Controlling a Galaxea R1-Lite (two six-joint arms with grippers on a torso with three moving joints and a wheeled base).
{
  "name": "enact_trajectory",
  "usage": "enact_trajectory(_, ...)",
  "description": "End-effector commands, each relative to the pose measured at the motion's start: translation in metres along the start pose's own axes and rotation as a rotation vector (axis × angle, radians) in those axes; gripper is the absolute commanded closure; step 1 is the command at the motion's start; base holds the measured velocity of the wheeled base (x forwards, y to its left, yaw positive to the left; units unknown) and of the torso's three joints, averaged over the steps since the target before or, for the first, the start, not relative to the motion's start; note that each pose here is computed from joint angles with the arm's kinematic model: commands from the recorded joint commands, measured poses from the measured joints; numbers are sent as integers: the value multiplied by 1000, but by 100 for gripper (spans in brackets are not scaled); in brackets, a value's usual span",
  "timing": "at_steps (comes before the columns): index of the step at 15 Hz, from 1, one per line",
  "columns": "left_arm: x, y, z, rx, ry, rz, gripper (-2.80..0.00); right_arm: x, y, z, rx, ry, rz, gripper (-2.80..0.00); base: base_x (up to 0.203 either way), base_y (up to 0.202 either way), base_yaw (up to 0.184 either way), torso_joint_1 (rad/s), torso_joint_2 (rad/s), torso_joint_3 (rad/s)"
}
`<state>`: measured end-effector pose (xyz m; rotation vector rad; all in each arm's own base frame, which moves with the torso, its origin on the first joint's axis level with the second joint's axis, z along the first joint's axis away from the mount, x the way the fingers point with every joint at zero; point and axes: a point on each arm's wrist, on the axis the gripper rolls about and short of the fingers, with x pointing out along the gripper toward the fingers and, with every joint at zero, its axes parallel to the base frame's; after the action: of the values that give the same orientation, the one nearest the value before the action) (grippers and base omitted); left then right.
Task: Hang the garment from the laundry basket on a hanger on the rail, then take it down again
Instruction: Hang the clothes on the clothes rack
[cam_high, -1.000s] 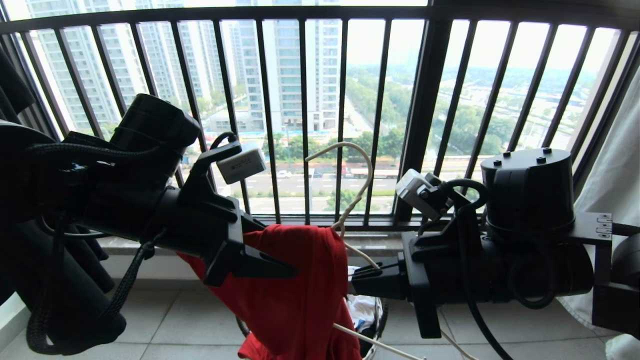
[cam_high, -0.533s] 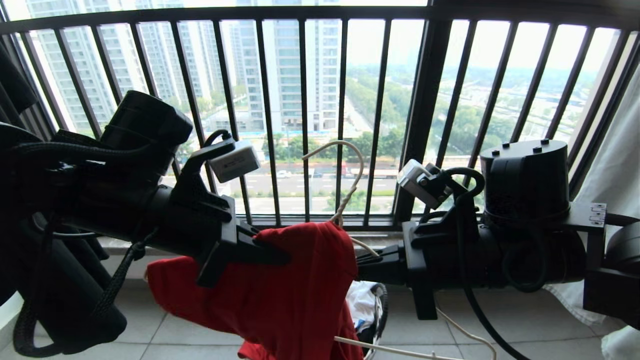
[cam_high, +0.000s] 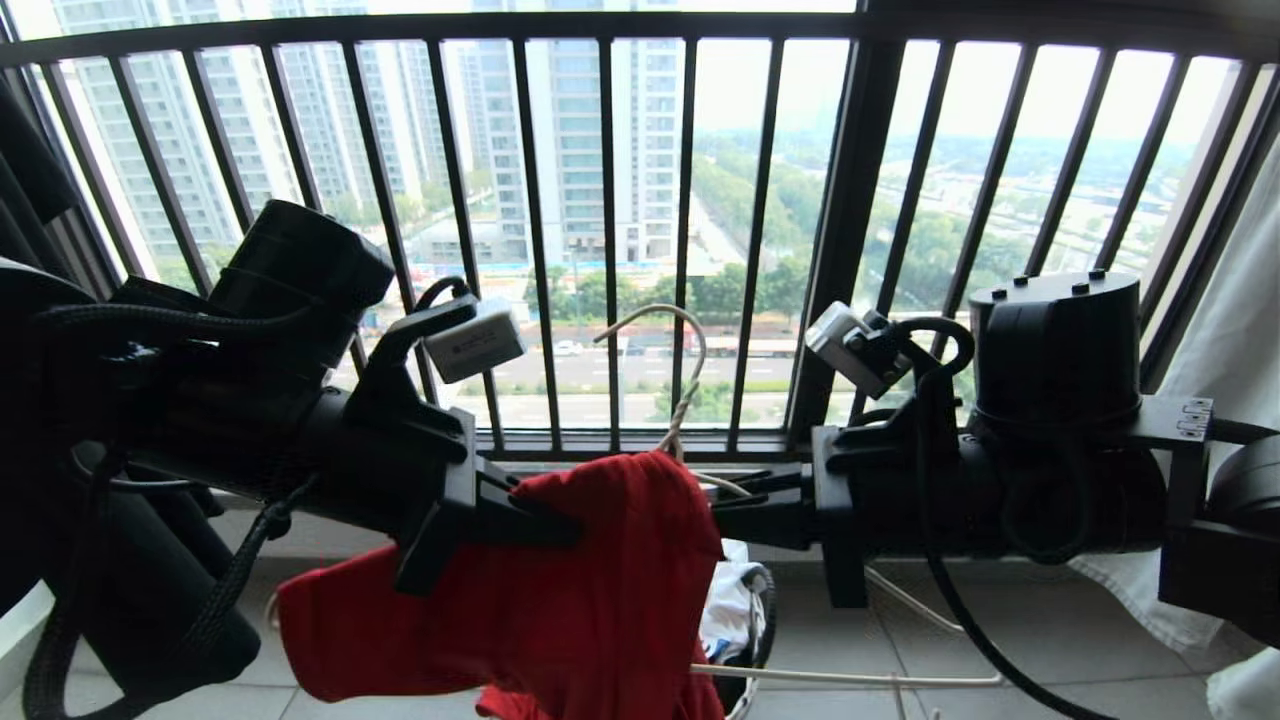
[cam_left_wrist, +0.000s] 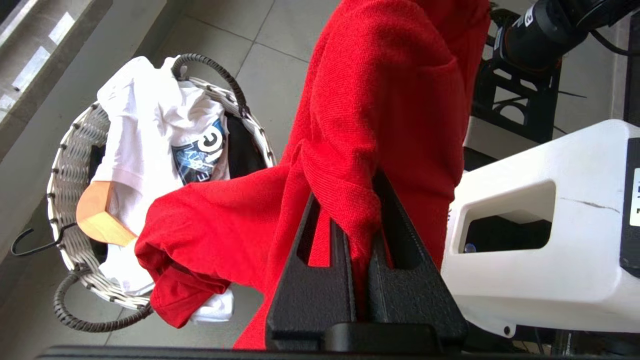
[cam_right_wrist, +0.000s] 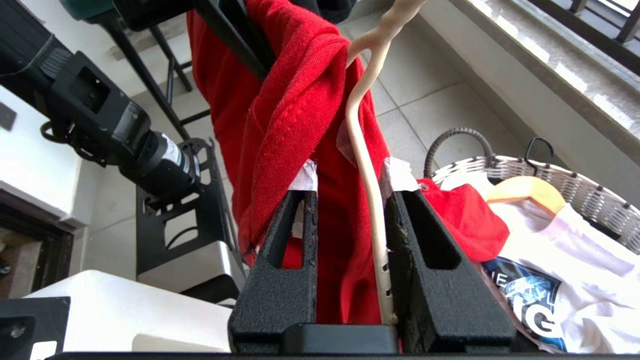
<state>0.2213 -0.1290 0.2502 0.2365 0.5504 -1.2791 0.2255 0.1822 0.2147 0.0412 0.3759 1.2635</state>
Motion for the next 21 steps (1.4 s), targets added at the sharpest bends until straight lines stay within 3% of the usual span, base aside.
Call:
enact_trajectory(1,-5,-3,2,12,-13,6,0,0,0,-2,3,12,3,-280,0,0,0,0,0,0)
enact_trajectory(7,-18,-11,6,32,-44,33,0,-13,-19,0,-47,-8,-123,-280,0,0,0,0,0,0)
enact_trajectory(10,-21,-6,6,27,-55,56,0,-24,-21,7,-64,-34,-155,-280,0,0,0,0,0,0)
enact_trajectory(16,-26,-6,15,-22,-120,84,0,-62,-31,26,-82,-111,-272,-280,0,0,0,0,0,0)
enact_trajectory(17,-28,-7,15,-19,-124,85,0,-67,-32,28,-76,-110,-287,0,0,0,0,0,0,0)
enact_trajectory(21,-31,-8,16,-16,-132,93,0,-73,-26,32,-72,-110,-296,0,0,0,0,0,0,0)
